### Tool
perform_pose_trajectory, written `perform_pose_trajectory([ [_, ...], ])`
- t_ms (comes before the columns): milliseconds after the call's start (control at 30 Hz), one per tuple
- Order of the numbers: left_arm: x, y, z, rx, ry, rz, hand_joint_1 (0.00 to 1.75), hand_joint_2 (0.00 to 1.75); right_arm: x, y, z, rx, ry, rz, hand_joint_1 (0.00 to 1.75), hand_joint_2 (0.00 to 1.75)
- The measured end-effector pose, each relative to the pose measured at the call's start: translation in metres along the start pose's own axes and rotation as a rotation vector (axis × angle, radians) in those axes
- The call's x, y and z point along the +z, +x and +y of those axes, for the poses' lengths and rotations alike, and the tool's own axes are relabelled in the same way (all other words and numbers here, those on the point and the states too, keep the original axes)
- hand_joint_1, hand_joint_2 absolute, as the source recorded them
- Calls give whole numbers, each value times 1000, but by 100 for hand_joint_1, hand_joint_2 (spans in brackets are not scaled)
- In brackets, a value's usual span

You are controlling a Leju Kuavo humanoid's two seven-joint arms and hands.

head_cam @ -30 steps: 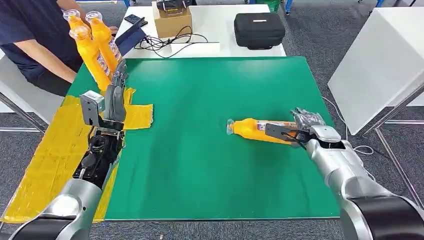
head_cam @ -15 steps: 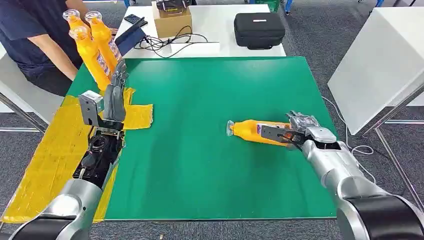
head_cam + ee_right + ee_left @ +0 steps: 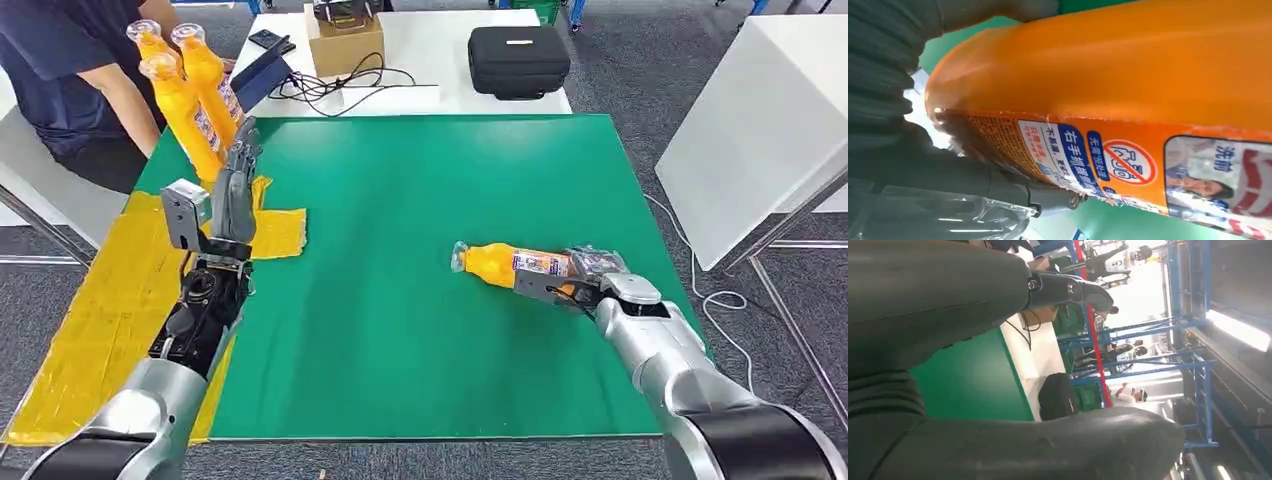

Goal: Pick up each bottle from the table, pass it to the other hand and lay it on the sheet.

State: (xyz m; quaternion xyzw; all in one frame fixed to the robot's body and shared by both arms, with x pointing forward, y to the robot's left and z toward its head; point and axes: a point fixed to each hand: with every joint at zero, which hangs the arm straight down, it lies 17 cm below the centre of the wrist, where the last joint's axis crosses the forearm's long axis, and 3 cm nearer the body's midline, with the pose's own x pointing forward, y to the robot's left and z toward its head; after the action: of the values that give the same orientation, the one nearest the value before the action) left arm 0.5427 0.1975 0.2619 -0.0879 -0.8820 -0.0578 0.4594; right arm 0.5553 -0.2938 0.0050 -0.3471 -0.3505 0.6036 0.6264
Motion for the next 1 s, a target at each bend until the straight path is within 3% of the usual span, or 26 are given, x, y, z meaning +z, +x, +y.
perform_pose_trajectory([
  [233,-1,1,2,11,10,-9,0,0,0,0,1,-16,-1,1,175,175],
  [500,2,-1,2,57,12,-3,0,0,-1,15,-21,-165,-122,-79,175,175],
  [1000,4,-4,2,58,13,6,0,0,-1,19,-25,-204,-132,-85,175,175],
])
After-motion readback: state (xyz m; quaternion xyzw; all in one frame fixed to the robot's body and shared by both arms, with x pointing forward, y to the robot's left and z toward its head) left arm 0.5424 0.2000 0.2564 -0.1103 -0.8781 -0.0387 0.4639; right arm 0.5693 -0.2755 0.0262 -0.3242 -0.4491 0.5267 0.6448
